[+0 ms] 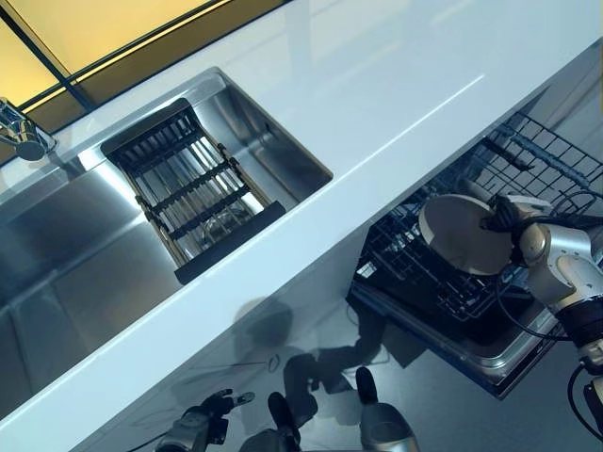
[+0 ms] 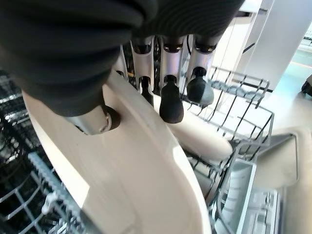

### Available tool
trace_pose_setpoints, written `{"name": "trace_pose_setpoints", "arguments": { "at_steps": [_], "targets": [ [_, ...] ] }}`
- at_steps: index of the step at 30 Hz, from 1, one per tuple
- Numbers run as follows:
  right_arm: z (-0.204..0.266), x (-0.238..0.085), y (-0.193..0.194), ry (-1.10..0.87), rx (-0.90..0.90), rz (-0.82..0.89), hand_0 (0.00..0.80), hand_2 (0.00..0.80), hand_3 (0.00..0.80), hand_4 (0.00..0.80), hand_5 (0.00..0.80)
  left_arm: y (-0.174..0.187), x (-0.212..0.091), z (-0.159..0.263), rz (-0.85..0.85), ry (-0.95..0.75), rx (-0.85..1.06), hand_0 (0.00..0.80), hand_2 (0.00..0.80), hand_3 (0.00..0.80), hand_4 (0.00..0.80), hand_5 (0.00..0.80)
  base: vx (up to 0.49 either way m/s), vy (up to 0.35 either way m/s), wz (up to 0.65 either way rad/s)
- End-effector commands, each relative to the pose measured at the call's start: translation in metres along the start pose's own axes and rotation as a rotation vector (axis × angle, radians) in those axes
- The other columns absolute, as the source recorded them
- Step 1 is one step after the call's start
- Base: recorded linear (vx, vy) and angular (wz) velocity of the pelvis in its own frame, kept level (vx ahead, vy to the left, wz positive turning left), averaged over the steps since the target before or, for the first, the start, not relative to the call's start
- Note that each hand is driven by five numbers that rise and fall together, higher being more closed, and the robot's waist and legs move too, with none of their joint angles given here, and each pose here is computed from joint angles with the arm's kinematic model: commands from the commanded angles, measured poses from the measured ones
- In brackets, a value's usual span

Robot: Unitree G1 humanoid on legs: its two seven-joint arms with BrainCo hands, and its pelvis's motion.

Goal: Take plates into dishwasher

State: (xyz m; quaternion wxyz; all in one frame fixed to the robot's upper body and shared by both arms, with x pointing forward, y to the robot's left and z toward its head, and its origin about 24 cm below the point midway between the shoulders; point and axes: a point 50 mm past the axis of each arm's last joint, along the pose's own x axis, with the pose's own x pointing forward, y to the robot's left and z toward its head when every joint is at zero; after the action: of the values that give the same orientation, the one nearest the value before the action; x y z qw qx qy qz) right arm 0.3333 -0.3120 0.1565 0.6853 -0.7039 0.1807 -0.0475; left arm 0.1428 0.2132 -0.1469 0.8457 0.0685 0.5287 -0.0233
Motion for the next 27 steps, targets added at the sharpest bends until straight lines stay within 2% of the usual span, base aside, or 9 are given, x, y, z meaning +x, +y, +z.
{"name": "trace_pose_setpoints", "arguments": {
  "at_steps": [1,27],
  "targets": [
    [0.016,0.008,-0.005,-0.021,-0.025,-0.018,0.8,0.8,0.8,0.8,0.8,0.002,0.003,0.015,0.0,-0.015,0.019,0.0,0.0,0.0,0.0,0.0,0.0,0.01,0.04],
    [0.031,0.015,0.039,-0.006,-0.062,0.128,0.8,0.8,0.8,0.8,0.8,0.001,0.004,0.023,-0.015,-0.028,0.054,0.0,0.0,0.0,0.0,0.0,-0.005,-0.004,0.01]
  ]
}}
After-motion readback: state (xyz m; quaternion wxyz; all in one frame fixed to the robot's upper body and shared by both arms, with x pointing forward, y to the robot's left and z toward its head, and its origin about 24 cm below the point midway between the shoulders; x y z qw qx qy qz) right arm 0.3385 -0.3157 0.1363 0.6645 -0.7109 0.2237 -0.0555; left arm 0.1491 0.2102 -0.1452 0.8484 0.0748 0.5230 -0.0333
